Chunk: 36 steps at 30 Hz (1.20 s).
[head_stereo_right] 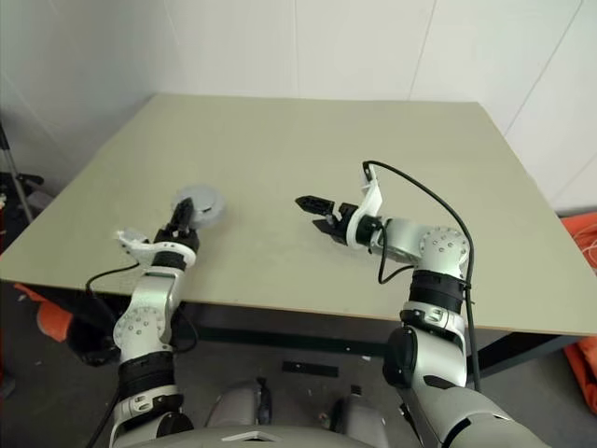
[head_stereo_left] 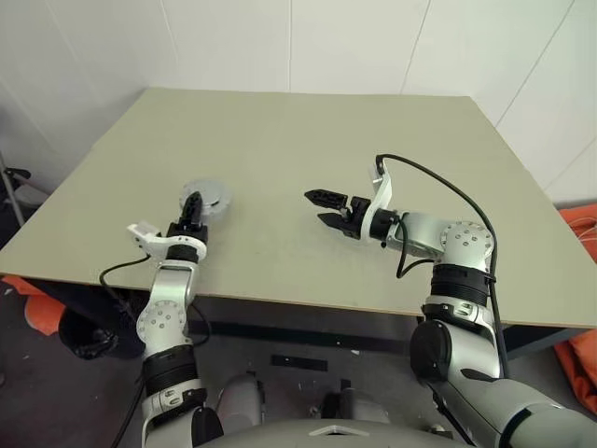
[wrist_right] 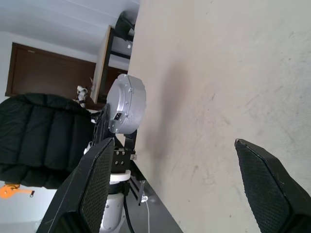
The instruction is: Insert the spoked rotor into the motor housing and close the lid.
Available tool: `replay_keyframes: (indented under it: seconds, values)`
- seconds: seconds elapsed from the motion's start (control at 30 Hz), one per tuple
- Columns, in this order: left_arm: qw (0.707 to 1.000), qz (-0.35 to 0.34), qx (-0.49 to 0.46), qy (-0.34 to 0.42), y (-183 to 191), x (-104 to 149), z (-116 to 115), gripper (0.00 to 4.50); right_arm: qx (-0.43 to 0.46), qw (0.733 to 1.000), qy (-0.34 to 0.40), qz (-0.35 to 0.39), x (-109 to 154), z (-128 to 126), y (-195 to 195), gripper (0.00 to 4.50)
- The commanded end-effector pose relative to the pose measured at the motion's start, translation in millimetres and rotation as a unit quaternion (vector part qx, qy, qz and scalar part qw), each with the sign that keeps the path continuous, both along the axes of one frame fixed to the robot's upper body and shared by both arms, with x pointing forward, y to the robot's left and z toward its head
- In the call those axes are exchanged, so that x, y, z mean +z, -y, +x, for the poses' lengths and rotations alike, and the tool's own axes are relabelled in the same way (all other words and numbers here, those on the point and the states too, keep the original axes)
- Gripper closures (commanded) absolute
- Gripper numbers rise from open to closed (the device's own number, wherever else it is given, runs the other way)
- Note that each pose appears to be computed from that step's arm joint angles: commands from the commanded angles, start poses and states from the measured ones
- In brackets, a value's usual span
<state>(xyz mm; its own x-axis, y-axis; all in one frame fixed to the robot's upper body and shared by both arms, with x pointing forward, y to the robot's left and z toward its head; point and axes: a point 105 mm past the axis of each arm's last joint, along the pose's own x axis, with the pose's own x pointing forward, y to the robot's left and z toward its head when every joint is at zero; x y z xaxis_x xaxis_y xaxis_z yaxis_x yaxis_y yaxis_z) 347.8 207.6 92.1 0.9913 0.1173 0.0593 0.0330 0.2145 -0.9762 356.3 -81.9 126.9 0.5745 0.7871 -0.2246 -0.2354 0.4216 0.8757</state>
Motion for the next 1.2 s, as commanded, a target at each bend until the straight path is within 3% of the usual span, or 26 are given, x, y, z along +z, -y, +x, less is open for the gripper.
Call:
replay_keyframes:
  seconds: [0.03, 0.3, 0.8, 1.03, 1.2]
  values:
    - [0.999, 0.006, 0.046, 0.028, -15, 23, 5, 2.37, 0.005, 1.0, 0.023, 0.004, 10, -1, 0, 0.0]
    - [0.994, -0.001, 0.11, -0.027, -35, 10, 9, 2.37, 0.005, 1.0, 0.026, 0.004, 10, -2, 3, 0.0]
    - [0.988, -0.007, 0.131, -0.082, -43, -11, 6, 2.37, 0.005, 1.0, 0.028, 0.005, 11, -3, 3, 0.0]
    - [0.988, 0.0, 0.119, -0.099, -34, -9, 6, 0.15, 0.006, 1.0, 0.029, 0.007, 11, -4, 2, 0.0]
    - [0.986, 0.007, 0.112, -0.12, -30, -8, 0, 0.04, 0.005, 1.0, 0.028, 0.007, 10, -4, 3, 0.0]
